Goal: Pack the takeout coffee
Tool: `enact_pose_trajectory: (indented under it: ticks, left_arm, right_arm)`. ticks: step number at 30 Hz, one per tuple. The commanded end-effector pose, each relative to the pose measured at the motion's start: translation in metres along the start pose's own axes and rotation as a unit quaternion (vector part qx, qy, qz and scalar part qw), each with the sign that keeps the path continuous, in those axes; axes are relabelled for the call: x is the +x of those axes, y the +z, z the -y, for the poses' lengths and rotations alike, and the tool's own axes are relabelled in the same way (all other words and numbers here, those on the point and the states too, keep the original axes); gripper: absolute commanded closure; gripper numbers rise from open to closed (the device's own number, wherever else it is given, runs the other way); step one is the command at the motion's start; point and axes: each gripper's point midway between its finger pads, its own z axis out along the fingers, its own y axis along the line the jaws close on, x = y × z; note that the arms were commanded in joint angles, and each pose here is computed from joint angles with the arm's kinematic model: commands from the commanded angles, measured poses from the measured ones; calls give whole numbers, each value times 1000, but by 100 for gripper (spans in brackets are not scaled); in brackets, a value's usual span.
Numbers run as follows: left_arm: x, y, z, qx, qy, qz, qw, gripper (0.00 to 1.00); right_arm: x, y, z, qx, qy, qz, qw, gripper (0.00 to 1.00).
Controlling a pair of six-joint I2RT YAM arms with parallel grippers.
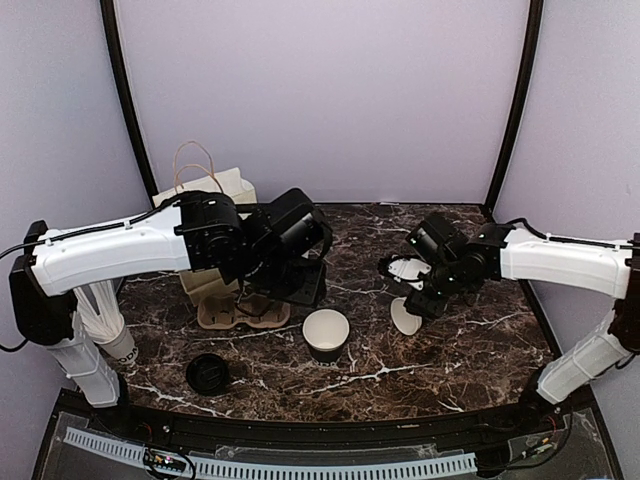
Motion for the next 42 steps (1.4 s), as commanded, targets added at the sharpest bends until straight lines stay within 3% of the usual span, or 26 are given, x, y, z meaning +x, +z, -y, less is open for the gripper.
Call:
enact_pose_trajectory:
  ticks: [1, 10, 16, 28, 35, 42]
  left_arm:
    - [-12, -16, -11, -3, -33, 41, 999, 58]
    - [-11, -25, -22, -5, -48, 59, 997, 58]
    - [-13, -22, -21, 1, -48, 61, 997, 58]
    - [-10, -21, -23, 1, -49, 60, 997, 58]
    - [-7, -20, -25, 2, -53, 61, 997, 58]
    - [-6, -20, -25, 8, -52, 65, 997, 58]
  right_arm:
    - [-21, 15, 5, 7, 21, -9, 1000, 37]
    - [-13, 22, 26, 85, -16, -70, 994, 47]
    - [2, 17, 36, 116, -34, -100, 988, 64]
    - [28, 30, 47, 172, -74, -155, 970, 67]
    - [31, 26, 66, 236, -94, -168, 953, 76]
    - [37, 18, 90, 297, -106, -181, 932, 91]
